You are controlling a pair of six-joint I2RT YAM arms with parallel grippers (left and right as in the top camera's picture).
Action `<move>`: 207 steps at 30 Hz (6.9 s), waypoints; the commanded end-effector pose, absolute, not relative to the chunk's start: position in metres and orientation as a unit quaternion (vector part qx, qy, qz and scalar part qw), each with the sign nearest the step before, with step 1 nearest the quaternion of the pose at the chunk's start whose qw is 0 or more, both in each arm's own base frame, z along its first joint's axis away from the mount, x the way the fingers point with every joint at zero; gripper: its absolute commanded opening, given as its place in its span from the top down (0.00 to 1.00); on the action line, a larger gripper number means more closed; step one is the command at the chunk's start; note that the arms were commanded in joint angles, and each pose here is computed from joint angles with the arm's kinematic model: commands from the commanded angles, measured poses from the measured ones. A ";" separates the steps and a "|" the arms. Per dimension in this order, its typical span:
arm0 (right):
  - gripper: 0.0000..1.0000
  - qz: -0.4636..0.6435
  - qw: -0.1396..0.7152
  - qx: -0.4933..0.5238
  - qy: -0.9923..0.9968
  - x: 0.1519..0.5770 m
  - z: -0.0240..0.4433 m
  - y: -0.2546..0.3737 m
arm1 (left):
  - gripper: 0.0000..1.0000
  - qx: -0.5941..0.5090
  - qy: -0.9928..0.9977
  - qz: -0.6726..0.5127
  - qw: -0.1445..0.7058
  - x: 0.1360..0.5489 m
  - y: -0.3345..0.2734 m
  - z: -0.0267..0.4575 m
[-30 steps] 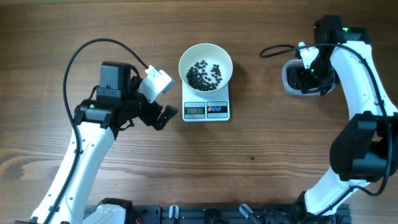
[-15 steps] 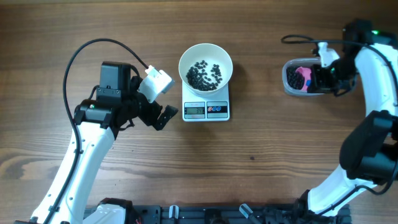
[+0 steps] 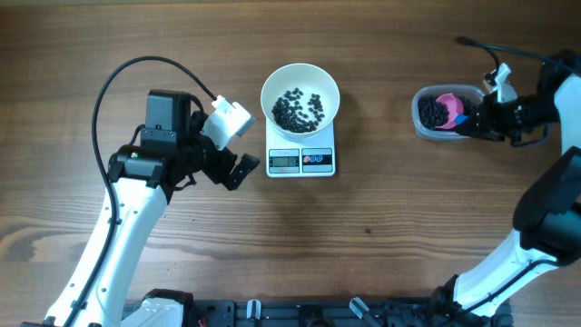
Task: Scoop item into bowl and weigh 150g on scale
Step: 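Scoop beans and pour them into the bowl with the right gripper, then move the scoop back into the bean tub and scoop beans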
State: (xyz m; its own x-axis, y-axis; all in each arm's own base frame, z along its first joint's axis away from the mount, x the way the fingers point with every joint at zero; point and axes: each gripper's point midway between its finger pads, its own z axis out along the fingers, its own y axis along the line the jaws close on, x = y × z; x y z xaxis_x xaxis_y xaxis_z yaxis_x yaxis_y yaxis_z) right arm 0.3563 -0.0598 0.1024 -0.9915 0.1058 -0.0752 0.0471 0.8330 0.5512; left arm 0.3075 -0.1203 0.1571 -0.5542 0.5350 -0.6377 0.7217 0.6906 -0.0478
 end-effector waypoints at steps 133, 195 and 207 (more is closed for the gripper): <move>0.96 -0.131 0.089 -0.022 0.987 0.371 0.119 -0.094 | 0.00 0.355 0.871 -0.154 0.302 0.307 -0.118 0.156; 0.96 0.299 0.099 0.060 0.947 0.356 0.101 -0.058 | 0.00 0.355 0.871 -0.154 0.303 0.307 -0.118 0.156; 0.96 0.388 0.147 0.035 0.909 0.343 0.127 -0.061 | 0.00 0.355 0.871 -0.154 0.302 0.307 -0.118 0.156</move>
State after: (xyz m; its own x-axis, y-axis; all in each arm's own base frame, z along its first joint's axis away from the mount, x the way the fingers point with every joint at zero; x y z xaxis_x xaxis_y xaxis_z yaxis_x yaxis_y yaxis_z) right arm 0.3395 -0.0755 0.1159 -0.9614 0.2279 -0.1540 0.0785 0.7639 0.6406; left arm 0.3075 -0.1203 0.1571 -0.5542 0.5350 -0.6377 0.7217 0.6906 -0.0478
